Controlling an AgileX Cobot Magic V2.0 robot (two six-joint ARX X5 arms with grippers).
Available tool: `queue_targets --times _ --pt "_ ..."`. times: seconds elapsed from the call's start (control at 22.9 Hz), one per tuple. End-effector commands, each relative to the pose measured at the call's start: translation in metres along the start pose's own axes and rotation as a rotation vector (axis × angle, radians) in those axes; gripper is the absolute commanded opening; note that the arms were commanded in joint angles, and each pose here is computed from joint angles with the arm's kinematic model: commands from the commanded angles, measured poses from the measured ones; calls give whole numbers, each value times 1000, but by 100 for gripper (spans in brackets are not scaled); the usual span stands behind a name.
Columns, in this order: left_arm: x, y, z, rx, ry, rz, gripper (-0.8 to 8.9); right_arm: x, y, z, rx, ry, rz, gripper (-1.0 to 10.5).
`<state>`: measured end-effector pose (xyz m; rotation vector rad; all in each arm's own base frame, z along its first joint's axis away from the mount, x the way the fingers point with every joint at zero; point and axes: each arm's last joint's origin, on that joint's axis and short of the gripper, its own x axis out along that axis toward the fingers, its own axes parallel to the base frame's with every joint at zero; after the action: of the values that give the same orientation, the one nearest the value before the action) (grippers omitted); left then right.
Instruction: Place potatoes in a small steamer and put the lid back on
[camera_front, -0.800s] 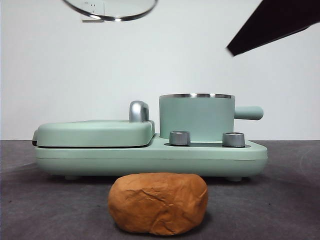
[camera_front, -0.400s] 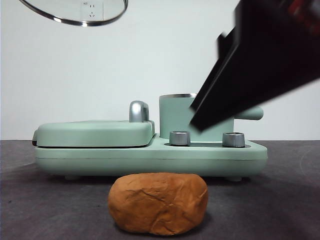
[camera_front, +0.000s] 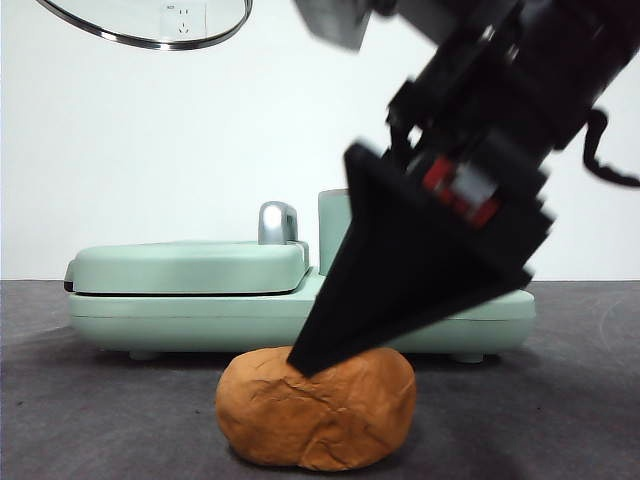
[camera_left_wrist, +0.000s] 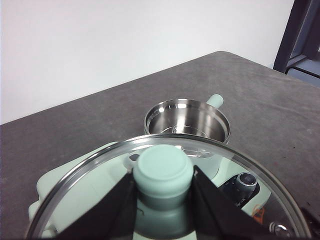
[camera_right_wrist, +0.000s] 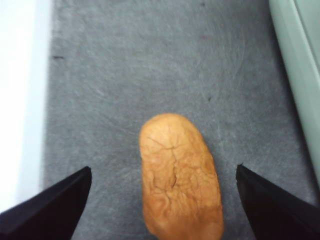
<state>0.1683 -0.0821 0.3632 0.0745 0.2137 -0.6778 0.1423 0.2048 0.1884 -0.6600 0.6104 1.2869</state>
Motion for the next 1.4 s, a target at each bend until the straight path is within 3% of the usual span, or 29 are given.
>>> queue_targets --times 0.04,0.31,0.53,0.74,0.92,1.09,1.4 --pt "-2 -1 8 13 -45 0 10 10 -1 2 30 14 13 461" --pt "-2 -1 8 13 -45 0 10 26 -2 -6 69 87 22 457" --pt "-2 -1 8 14 -45 0 10 29 -3 -8 106 107 -6 252" --pt "-2 -1 8 13 -47 0 10 9 -4 4 184 51 -39 245" --pt "-2 -1 9 14 -50 0 10 -33 -7 18 236 70 -162 245" --pt "-2 -1 9 15 -52 0 10 -86 -26 43 417 135 -263 246" --pt "-2 -1 9 15 -53 1 10 -163 -77 88 536 -59 -453 245"
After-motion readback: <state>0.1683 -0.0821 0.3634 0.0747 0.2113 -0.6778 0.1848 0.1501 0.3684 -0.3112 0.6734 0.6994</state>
